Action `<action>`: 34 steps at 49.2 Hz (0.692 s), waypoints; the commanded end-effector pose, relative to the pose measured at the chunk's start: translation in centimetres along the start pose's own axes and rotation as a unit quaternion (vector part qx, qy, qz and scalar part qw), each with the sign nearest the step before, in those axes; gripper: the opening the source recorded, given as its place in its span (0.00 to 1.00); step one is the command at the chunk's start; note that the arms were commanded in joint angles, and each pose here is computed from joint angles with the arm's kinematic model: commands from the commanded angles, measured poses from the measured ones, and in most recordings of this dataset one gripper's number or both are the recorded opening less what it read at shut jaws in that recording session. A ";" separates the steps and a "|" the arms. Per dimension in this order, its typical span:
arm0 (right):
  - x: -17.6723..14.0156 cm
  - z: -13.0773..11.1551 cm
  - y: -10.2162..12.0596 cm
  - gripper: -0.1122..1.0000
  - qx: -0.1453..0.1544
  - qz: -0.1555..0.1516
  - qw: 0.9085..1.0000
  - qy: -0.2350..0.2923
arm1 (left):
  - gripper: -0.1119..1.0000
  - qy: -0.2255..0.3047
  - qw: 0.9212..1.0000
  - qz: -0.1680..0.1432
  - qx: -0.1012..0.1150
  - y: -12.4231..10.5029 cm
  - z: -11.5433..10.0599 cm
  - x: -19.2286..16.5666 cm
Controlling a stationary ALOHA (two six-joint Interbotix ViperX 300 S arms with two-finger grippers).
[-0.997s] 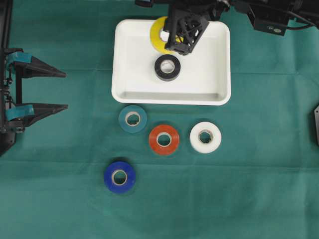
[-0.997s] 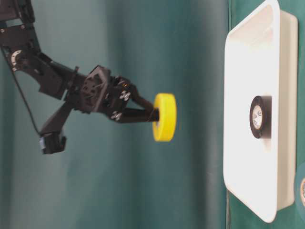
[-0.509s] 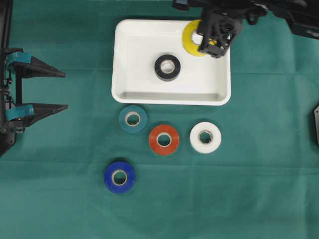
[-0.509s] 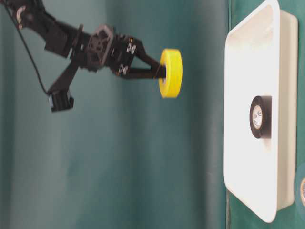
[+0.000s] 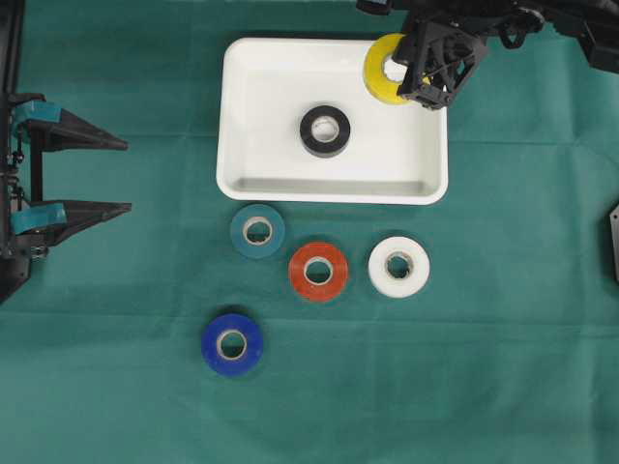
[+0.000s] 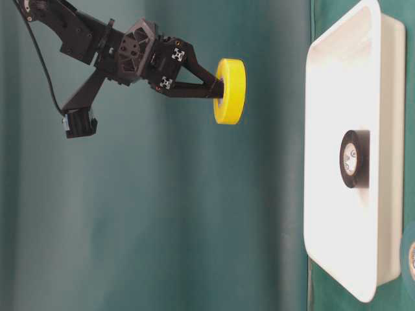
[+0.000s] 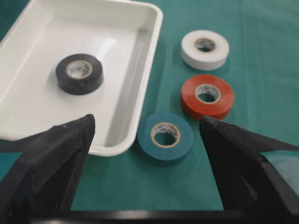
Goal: Pick up the tape from a random location and place it into the white case.
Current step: 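Carry the yellow tape with the right gripper over the white tray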
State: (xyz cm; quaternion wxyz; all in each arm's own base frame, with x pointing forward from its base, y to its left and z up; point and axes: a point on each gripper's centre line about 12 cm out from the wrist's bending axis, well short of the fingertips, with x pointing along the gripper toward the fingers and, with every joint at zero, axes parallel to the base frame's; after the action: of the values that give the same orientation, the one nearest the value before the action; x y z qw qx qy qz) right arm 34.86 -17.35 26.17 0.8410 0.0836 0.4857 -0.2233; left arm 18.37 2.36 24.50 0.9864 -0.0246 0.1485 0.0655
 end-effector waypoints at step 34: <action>1.5 -0.6 0.2 0.36 0.001 0.005 1.000 -0.018 | 0.92 -0.005 1.000 -0.001 0.001 0.0 0.5 0.1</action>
State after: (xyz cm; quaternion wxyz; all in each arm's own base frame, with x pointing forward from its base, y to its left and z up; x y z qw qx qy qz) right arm 34.93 -17.29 24.32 0.8434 0.0829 0.4833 -0.2196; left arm 18.36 2.36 24.46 0.9862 -0.0247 0.1500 0.0655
